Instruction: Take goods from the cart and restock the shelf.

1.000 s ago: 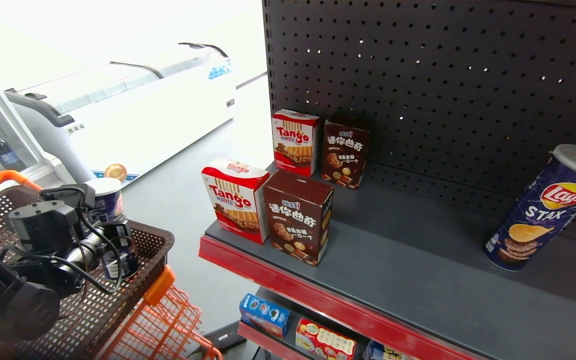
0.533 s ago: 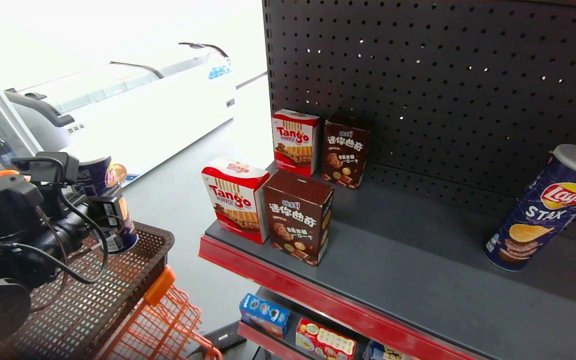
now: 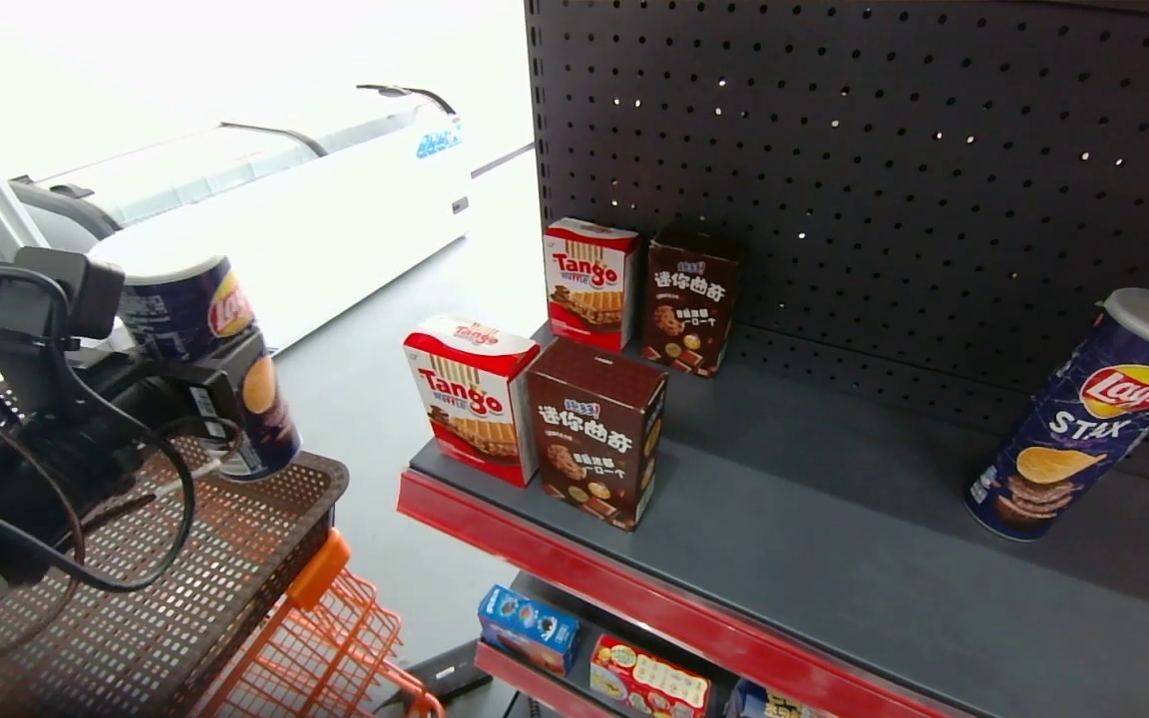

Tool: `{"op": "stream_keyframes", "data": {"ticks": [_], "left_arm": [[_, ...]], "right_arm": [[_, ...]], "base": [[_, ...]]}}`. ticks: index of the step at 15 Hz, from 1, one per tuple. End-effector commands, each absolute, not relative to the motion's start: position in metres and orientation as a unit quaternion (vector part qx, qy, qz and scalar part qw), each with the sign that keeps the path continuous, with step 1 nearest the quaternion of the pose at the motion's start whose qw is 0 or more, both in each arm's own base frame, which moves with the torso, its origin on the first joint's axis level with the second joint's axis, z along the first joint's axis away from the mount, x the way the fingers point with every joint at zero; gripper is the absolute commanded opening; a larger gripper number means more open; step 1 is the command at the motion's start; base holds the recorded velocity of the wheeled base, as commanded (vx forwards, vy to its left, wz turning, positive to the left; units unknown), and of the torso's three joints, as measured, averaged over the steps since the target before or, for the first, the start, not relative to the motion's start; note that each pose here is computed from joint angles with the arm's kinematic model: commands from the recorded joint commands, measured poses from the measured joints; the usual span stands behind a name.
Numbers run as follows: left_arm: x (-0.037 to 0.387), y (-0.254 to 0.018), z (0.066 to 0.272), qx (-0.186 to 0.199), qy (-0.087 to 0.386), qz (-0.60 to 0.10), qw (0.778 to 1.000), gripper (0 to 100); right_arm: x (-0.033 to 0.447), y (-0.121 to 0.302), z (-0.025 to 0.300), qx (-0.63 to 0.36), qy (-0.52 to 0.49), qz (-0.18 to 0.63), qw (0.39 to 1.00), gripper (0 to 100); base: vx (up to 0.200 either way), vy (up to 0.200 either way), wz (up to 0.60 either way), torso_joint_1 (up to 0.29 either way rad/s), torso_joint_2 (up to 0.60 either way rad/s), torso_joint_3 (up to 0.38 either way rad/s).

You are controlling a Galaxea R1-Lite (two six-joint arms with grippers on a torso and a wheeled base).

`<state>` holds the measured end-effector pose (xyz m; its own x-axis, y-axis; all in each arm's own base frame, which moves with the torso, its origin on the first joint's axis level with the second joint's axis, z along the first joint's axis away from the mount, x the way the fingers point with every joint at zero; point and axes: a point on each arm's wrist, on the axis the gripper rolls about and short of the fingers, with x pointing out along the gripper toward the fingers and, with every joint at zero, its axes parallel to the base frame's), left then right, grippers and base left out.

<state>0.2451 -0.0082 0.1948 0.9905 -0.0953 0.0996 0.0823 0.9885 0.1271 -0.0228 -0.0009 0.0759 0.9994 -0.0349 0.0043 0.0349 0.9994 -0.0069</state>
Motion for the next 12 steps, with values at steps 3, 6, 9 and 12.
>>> {"op": "stream_keyframes", "data": {"ticks": [3,6,9,12], "left_arm": [[0.218,-0.051,0.198,0.039,-0.064,-0.157,0.985,0],[0.195,-0.060,0.194,0.034,-0.039,-0.226,0.973,0],[0.184,-0.057,0.192,0.034,-0.027,-0.229,0.973,0],[0.183,-0.065,0.192,0.034,-0.027,-0.249,0.968,0]], "right_arm": [[-0.023,-0.001,0.076,-0.004,-0.002,-0.018,1.000,100],[-0.023,-0.001,0.076,-0.003,-0.002,-0.018,1.000,100],[-0.023,-0.001,0.076,-0.003,-0.002,-0.018,1.000,100],[-0.023,-0.001,0.076,-0.003,-0.002,-0.018,1.000,100]], "base": [[0.000,0.000,0.00,0.000,0.00,0.000],[0.000,0.000,0.00,0.000,0.00,0.000],[0.000,0.000,0.00,0.000,0.00,0.000],[0.000,0.000,0.00,0.000,0.00,0.000]]}}
